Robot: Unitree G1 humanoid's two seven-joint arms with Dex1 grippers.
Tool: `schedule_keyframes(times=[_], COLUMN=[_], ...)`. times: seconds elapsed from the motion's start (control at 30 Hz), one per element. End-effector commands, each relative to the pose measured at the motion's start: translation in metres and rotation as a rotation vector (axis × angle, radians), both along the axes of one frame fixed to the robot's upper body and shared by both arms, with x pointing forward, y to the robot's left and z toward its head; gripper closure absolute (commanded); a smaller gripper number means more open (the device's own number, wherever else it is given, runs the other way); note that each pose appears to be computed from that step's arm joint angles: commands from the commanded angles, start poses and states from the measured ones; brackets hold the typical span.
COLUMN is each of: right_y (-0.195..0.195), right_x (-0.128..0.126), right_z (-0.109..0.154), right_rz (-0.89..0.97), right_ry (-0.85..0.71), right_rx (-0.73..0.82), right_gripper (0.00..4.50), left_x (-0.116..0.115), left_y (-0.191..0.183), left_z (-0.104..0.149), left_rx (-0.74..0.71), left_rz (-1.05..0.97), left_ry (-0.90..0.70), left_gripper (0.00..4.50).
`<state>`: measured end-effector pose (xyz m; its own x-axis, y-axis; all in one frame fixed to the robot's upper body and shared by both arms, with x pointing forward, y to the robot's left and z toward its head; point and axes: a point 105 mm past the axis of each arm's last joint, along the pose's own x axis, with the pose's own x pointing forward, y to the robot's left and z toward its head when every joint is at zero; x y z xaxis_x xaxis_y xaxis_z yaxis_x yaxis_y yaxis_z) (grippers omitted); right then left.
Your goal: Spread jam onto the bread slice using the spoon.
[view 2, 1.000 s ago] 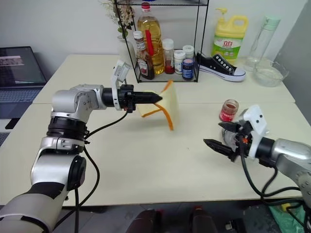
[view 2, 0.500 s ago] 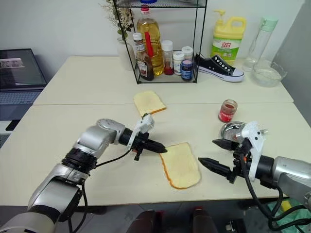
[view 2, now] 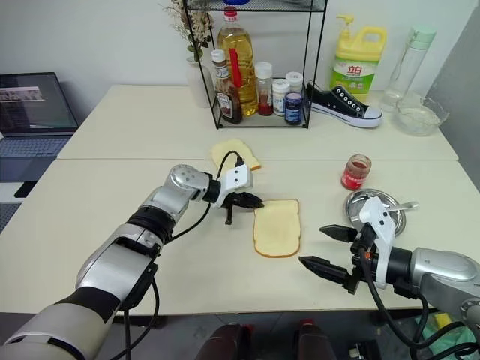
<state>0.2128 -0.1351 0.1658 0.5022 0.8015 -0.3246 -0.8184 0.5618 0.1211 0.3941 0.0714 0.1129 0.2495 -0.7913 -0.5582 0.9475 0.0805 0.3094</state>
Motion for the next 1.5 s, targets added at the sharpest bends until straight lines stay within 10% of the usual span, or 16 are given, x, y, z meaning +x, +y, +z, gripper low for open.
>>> schedule_keyframes(times=[0.03,0.27,0.67,0.87,1.0,1.5], right_y=[0.003,0.002,-0.055,-0.162,-0.204,-0.213], right_x=[0.0,0.004,0.027,0.052,0.055,0.115], right_z=[0.008,0.007,0.022,0.024,-0.004,-0.039], right_rz=[0.023,0.014,-0.299,-0.923,-1.13,-1.089], right_ry=[-0.047,-0.053,-0.12,-0.24,-0.176,0.039], right_rx=[0.006,0.009,0.064,0.162,0.296,0.686], right_gripper=[0.0,0.0,0.0,0.0,0.0,0.0], left_x=[0.003,0.0,0.005,-0.049,-0.087,-0.094], left_y=[-0.004,-0.006,0.025,-0.023,-0.053,-0.079], left_z=[0.012,0.011,0.052,0.11,0.105,0.093], left_rx=[-0.016,-0.027,-0.068,-0.483,-0.602,-0.6], left_rz=[-0.031,-0.049,-0.008,-0.14,-0.19,-0.181], left_ry=[-0.056,-0.051,-0.104,-0.081,-0.015,0.06], left_gripper=[4.48,3.81,0.03,0.03,0.03,0.03])
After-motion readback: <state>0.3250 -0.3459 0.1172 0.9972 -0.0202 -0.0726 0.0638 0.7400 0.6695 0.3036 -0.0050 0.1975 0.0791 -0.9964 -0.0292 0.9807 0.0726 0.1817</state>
